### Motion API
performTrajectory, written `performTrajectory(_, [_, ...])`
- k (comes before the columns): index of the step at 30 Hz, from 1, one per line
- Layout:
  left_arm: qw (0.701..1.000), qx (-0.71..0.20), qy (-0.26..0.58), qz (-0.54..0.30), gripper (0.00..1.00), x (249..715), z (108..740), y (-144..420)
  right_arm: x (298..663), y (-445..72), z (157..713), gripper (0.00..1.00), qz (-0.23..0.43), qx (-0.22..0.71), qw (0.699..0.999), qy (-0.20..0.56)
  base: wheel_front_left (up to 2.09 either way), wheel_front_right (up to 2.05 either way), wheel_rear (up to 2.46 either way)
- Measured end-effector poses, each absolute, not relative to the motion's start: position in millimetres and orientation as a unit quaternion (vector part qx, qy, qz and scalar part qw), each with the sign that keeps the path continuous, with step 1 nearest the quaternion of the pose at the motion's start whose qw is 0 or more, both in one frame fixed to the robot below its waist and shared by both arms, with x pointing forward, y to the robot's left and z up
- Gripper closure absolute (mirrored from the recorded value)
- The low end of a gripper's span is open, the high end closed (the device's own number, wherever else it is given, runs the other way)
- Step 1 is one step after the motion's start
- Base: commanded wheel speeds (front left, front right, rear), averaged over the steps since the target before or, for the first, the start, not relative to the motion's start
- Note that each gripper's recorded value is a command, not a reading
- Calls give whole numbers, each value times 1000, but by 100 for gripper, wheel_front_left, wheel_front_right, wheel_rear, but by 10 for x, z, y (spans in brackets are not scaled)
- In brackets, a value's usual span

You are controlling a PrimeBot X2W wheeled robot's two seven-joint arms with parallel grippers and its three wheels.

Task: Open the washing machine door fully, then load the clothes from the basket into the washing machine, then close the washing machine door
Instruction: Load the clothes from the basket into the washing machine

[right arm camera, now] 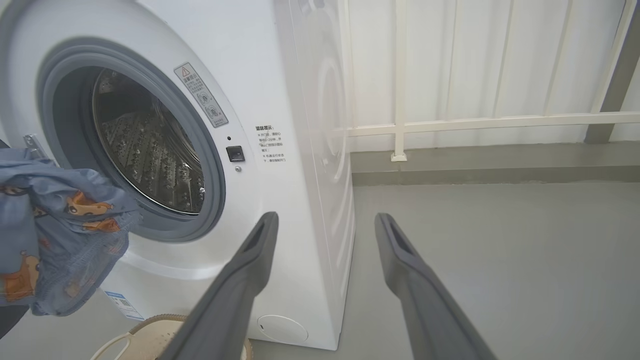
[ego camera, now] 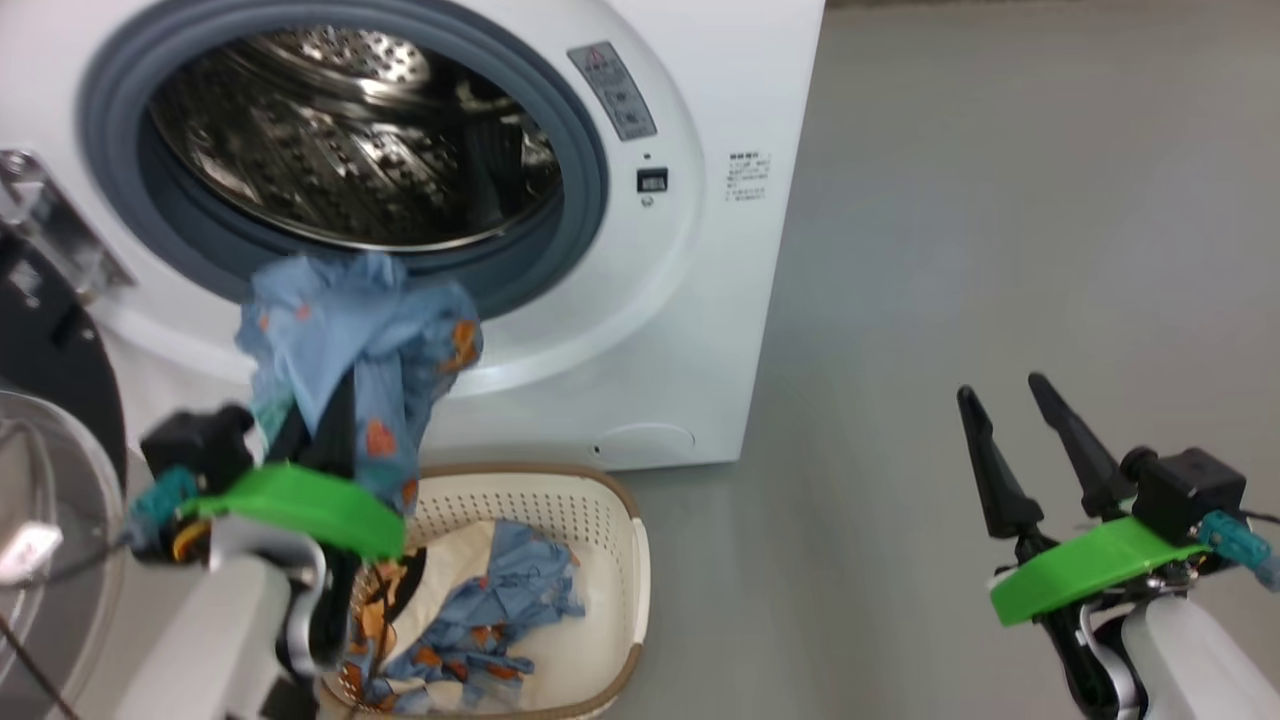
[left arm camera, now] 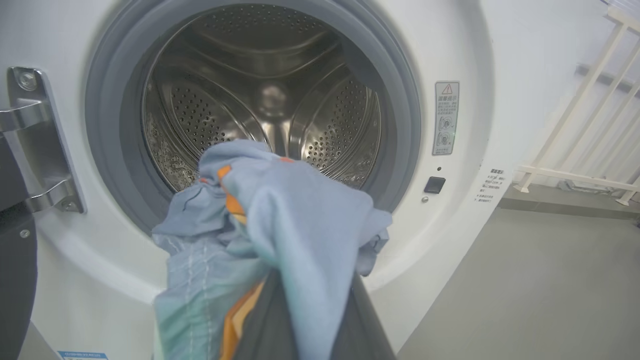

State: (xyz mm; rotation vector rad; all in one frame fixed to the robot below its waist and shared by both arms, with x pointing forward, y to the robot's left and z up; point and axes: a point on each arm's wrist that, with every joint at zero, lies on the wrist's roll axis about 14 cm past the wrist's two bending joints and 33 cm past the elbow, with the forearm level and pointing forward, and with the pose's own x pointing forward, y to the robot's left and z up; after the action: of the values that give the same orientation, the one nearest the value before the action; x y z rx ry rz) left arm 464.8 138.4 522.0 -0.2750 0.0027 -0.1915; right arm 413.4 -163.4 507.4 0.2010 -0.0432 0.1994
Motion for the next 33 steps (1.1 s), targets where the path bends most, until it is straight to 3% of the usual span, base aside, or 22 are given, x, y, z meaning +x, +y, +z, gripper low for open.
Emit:
performTrajectory(14, [987, -116, -15, -108, 100, 5821, 5380, 1236, 4583, -1768, 4905, 0, 87, 94, 992, -14, 0, 0, 0])
performTrajectory(33, [989, -106, 27, -101, 100, 7077, 4695, 1094, 4862, -2065, 4107, 0, 33, 90, 994, 59, 0, 0, 0])
